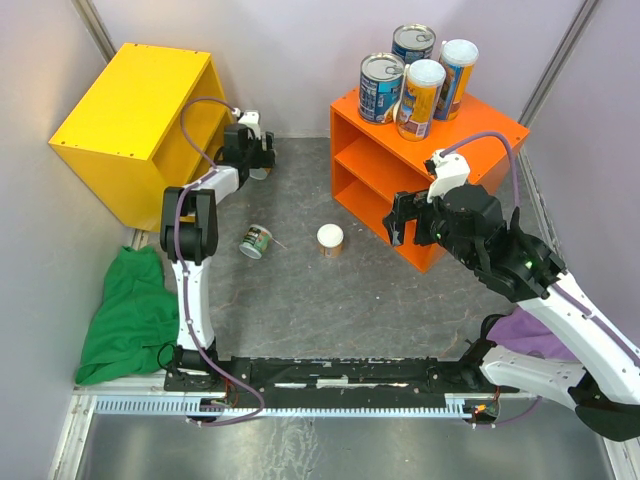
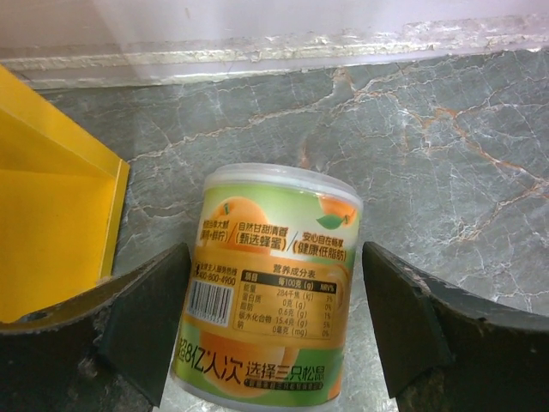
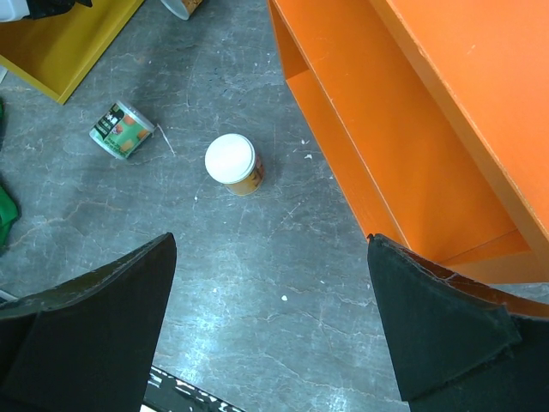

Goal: Place and organize the canned foods onto the counter
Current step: Move the canned food to the center of the board.

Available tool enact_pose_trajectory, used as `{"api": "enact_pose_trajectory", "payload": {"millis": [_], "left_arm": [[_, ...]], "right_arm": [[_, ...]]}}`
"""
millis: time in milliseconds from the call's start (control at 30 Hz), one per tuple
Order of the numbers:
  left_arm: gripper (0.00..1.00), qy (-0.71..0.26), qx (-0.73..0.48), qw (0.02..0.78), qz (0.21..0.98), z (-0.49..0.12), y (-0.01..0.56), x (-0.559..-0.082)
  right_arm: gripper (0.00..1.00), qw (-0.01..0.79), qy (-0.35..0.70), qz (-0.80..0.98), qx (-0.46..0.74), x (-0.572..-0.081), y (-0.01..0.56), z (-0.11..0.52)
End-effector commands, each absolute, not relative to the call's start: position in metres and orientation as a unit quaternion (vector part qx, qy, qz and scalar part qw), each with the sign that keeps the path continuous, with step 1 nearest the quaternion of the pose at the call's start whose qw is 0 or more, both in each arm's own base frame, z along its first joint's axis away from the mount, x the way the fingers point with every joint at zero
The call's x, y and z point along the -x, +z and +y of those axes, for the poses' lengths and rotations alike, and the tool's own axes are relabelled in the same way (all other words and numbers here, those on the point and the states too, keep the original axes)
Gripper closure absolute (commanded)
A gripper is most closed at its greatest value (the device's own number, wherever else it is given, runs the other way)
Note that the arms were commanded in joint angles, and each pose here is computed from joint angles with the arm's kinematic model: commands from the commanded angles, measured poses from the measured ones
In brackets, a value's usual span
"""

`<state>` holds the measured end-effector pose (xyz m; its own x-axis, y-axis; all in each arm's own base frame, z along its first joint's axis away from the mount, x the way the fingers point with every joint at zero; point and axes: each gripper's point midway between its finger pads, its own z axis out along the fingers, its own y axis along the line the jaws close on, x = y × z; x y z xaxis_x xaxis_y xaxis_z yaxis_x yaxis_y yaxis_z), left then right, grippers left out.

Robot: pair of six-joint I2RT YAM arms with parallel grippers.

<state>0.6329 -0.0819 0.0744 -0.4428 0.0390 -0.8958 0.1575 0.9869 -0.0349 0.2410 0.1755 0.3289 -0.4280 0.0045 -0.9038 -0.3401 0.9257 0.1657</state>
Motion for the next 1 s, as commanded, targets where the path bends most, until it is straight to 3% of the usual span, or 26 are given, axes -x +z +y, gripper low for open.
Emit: {"api": "enact_pose_trajectory", "payload": {"millis": [0, 567, 967], "left_arm": [[0.14, -0.083, -0.065, 0.515, 0.851, -0.090, 0.064, -0.640], [0.31, -0.135, -0.042, 0.456, 0.879, -0.138, 0.058, -0.624], [0.34, -0.131, 0.019, 0.380, 0.916, -0.191, 0.041, -0.554]], "right_arm": [[0.00, 0.543, 0.180, 0.814, 0.100, -0.243, 0.342, 0.180], [0.00, 0.547, 0.189, 0.808, 0.105, -0.236, 0.353, 0.178], [0.00, 0.549, 0.203, 0.803, 0.115, -0.229, 0.367, 0.178]]}}
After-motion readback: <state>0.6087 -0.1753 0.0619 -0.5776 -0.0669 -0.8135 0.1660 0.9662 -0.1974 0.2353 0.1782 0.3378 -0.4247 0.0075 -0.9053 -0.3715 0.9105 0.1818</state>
